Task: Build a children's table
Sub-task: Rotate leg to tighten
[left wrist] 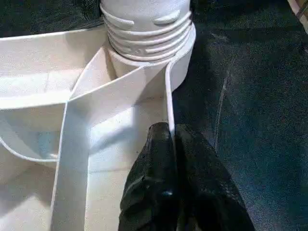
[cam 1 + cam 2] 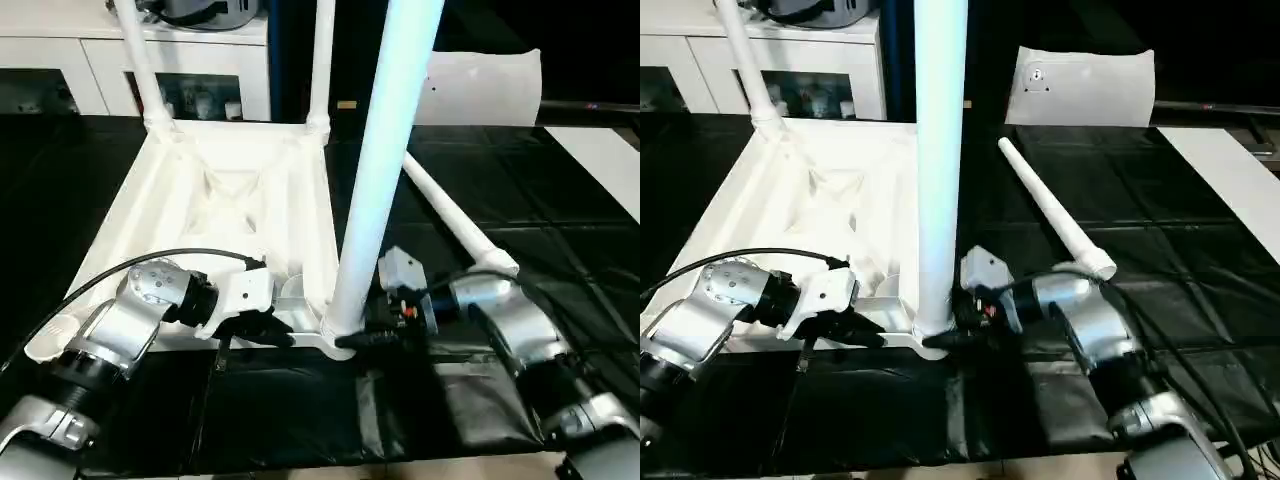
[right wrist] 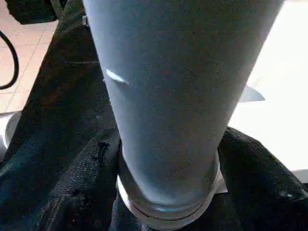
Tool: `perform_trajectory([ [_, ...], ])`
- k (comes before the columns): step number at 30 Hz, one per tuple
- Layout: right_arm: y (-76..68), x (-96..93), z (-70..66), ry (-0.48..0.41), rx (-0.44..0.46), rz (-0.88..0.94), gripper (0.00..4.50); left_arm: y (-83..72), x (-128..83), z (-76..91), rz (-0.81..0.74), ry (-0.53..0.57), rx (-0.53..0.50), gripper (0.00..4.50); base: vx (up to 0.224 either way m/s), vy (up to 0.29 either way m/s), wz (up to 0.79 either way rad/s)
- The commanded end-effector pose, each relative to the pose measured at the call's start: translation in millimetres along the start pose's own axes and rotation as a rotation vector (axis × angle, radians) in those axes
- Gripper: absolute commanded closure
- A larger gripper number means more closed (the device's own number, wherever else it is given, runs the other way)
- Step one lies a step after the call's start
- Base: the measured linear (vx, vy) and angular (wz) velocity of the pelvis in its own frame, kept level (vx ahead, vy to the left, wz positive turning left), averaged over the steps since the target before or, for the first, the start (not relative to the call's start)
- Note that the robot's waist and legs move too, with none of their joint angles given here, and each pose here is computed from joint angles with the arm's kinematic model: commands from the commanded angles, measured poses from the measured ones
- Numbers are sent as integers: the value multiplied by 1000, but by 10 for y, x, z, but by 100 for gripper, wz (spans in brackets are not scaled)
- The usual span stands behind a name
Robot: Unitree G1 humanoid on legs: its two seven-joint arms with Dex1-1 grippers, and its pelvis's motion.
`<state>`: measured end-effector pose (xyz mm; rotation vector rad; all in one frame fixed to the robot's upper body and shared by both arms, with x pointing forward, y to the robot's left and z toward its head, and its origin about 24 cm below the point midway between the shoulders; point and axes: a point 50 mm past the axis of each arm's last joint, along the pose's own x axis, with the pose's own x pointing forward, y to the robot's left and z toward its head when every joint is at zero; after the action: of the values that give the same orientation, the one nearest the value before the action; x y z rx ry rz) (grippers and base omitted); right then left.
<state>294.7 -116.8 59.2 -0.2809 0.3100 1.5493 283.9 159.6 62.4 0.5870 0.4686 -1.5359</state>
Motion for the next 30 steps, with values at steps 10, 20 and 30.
perform_trajectory([
  [10, 89, 108, -50, -65, 95, 28, 187, -47, 83, 19, -35, -24, -14, 450, 0, 0, 0],
  [20, 86, 600, -73, -157, 328, -427, 191, 31, 299, 224, 395, -176, -240, 450, -11, 0, -2],
  [30, 57, 1036, 64, -175, 565, -719, 192, 146, 633, 612, 790, -234, -407, 450, -5, 0, -1],
])
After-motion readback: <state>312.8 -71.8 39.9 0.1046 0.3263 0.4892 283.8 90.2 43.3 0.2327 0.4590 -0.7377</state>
